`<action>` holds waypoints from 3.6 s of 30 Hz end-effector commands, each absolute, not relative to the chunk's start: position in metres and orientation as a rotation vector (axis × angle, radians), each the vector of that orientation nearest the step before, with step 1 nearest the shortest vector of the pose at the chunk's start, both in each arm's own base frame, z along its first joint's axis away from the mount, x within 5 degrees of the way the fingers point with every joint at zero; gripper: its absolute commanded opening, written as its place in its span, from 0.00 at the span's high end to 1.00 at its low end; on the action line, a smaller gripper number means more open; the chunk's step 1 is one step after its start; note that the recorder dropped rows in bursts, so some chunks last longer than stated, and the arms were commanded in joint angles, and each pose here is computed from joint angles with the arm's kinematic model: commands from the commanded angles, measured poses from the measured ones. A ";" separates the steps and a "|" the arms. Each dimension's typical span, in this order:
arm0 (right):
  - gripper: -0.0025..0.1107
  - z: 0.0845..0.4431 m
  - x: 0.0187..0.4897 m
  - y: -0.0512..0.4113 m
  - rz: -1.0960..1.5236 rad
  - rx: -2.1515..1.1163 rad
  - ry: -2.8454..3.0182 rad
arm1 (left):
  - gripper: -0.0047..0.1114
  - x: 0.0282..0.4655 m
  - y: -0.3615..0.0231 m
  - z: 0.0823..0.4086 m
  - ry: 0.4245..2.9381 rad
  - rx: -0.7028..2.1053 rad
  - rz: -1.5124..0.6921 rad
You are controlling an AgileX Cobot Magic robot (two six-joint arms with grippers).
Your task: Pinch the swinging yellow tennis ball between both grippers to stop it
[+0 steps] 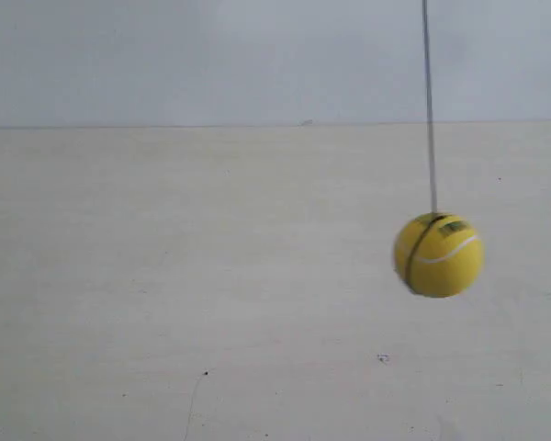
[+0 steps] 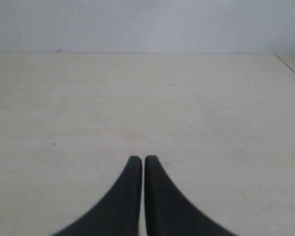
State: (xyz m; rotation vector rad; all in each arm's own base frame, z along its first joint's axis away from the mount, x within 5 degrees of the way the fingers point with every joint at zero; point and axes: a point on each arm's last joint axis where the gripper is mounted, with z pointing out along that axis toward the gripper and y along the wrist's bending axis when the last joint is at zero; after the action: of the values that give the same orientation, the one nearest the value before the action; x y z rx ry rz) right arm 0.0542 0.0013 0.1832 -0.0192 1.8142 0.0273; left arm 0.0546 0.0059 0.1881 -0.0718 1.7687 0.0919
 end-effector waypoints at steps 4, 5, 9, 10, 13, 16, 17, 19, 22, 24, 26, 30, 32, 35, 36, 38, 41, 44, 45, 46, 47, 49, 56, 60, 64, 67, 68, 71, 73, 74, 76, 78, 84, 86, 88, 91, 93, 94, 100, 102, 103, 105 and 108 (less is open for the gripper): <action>0.98 0.206 0.056 0.002 0.024 -0.036 1.558 | 0.92 0.056 0.006 0.209 1.527 -0.032 0.130; 0.98 0.211 0.056 0.002 0.026 -0.037 1.511 | 0.92 0.056 0.006 0.212 1.494 -0.052 0.106; 0.98 0.231 0.053 0.003 0.078 -0.005 1.283 | 0.92 0.055 0.005 0.221 1.384 -0.191 -0.071; 0.98 0.236 0.051 0.003 0.107 0.013 1.229 | 0.92 0.054 0.005 0.226 1.323 -0.202 -0.103; 0.98 0.250 0.044 0.003 0.271 0.096 1.052 | 0.92 0.046 0.002 0.249 1.053 -0.233 -0.262; 0.98 0.257 0.040 0.003 0.482 0.192 0.954 | 0.92 0.039 -0.001 0.259 0.913 -0.276 -0.484; 0.98 0.258 0.040 0.003 0.542 0.222 0.945 | 0.92 0.039 -0.002 0.259 0.905 -0.288 -0.532; 0.98 0.263 0.038 0.005 0.561 0.213 0.941 | 0.92 0.038 -0.010 0.262 0.934 -0.193 -0.539; 0.98 0.281 0.033 0.010 0.501 0.106 0.933 | 0.92 0.036 -0.025 0.276 1.007 -0.029 -0.582; 0.98 0.292 0.033 0.014 0.492 0.057 0.971 | 0.92 0.039 -0.034 0.286 1.095 0.039 -0.631; 0.98 0.302 0.036 0.016 0.505 0.043 1.024 | 0.92 0.045 -0.041 0.298 1.179 0.135 -0.646; 0.98 0.315 0.048 0.025 0.509 -0.052 1.131 | 0.92 0.057 -0.059 0.316 1.244 0.404 -0.729; 0.98 0.319 0.055 0.032 0.530 -0.117 1.188 | 0.92 0.064 -0.066 0.321 1.273 0.510 -0.783; 0.98 0.321 0.069 0.043 0.574 -0.239 1.279 | 0.92 0.084 -0.067 0.318 1.375 0.569 -0.813; 0.98 0.321 0.074 0.046 0.593 -0.276 1.314 | 0.92 0.092 -0.067 0.315 1.414 0.565 -0.816; 0.98 0.321 0.086 0.053 0.634 -0.350 1.377 | 0.92 0.107 -0.065 0.305 1.490 0.566 -0.804; 0.98 0.317 0.100 0.062 0.716 -0.445 1.436 | 0.92 0.124 -0.065 0.294 1.567 0.556 -0.865; 0.98 0.311 0.110 0.073 0.840 -0.554 1.452 | 0.92 0.136 -0.066 0.285 1.601 0.576 -0.921; 0.98 0.308 0.112 0.075 0.880 -0.588 1.454 | 0.92 0.140 -0.066 0.281 1.616 0.577 -0.938; 0.98 0.306 0.114 0.077 0.909 -0.610 1.460 | 0.92 0.143 -0.067 0.278 1.631 0.578 -0.957; 0.98 0.301 0.119 0.080 0.948 -0.639 1.482 | 0.92 0.146 -0.068 0.274 1.644 0.590 -0.968; 0.98 0.294 0.125 0.083 0.997 -0.667 1.512 | 0.92 0.151 -0.073 0.267 1.658 0.636 -0.964; 0.98 0.274 0.139 0.099 1.132 -0.795 1.529 | 0.92 0.158 -0.092 0.243 1.741 0.800 -0.859; 0.98 0.260 0.145 0.110 1.083 -0.858 1.597 | 0.92 0.163 -0.098 0.235 1.771 0.823 -0.814; 0.98 0.246 0.148 0.122 1.021 -0.923 1.661 | 0.92 0.167 -0.103 0.228 1.769 0.857 -0.804; 0.98 0.239 0.151 0.127 0.967 -0.940 1.690 | 0.92 0.173 -0.104 0.221 1.786 0.846 -0.813; 0.98 0.238 0.152 0.128 0.947 -0.934 1.699 | 0.92 0.175 -0.105 0.218 1.793 0.843 -0.821; 0.98 0.238 0.157 0.126 0.898 -0.884 1.718 | 0.92 0.179 -0.108 0.211 1.782 0.868 -0.855; 0.98 0.239 0.157 0.126 0.893 -0.887 1.703 | 0.92 0.182 -0.110 0.206 1.770 0.879 -0.875; 0.98 0.239 0.157 0.126 0.897 -0.890 1.693 | 0.92 0.183 -0.111 0.205 1.762 0.882 -0.884; 0.98 0.240 0.158 0.126 0.894 -0.879 1.687 | 0.92 0.186 -0.112 0.201 1.752 0.870 -0.890; 0.98 0.241 0.159 0.126 0.886 -0.874 1.683 | 0.92 0.189 -0.112 0.199 1.732 0.866 -0.890; 0.98 0.241 0.159 0.126 0.882 -0.875 1.678 | 0.92 0.194 -0.113 0.196 1.692 0.869 -0.865; 0.98 0.241 0.159 0.126 0.882 -0.875 1.678 | 0.92 0.195 -0.113 0.196 1.691 0.865 -0.863; 0.98 0.241 0.159 0.126 0.882 -0.875 1.678 | 0.92 0.195 -0.113 0.194 1.696 0.865 -0.863; 0.98 0.241 0.159 0.126 0.884 -0.875 1.676 | 0.92 0.196 -0.114 0.192 1.705 0.863 -0.872; 0.98 0.241 0.159 0.126 0.884 -0.875 1.676 | 0.92 0.196 -0.114 0.191 1.706 0.863 -0.872; 0.98 0.241 0.159 0.126 0.884 -0.875 1.676 | 0.92 0.196 -0.114 0.192 1.701 0.864 -0.876; 0.98 0.239 0.160 0.125 0.858 -0.868 1.696 | 0.92 0.195 -0.115 0.194 1.664 0.870 -0.901; 0.98 0.238 0.162 0.123 0.832 -0.857 1.716 | 0.92 0.195 -0.115 0.194 1.668 0.871 -0.897; 0.98 0.238 0.162 0.123 0.829 -0.849 1.720 | 0.92 0.195 -0.115 0.194 1.668 0.871 -0.897; 0.98 0.238 0.163 0.123 0.824 -0.839 1.726 | 0.92 0.195 -0.115 0.194 1.668 0.873 -0.898; 0.98 0.238 0.163 0.123 0.822 -0.838 1.727 | 0.92 0.195 -0.115 0.194 1.668 0.877 -0.898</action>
State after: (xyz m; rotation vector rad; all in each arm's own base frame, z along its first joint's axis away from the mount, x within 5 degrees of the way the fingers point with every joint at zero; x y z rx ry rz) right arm 0.1617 0.1220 0.2353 -0.8393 1.7376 0.8289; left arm 0.1953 -0.1140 0.1935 0.8750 1.6799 -0.8882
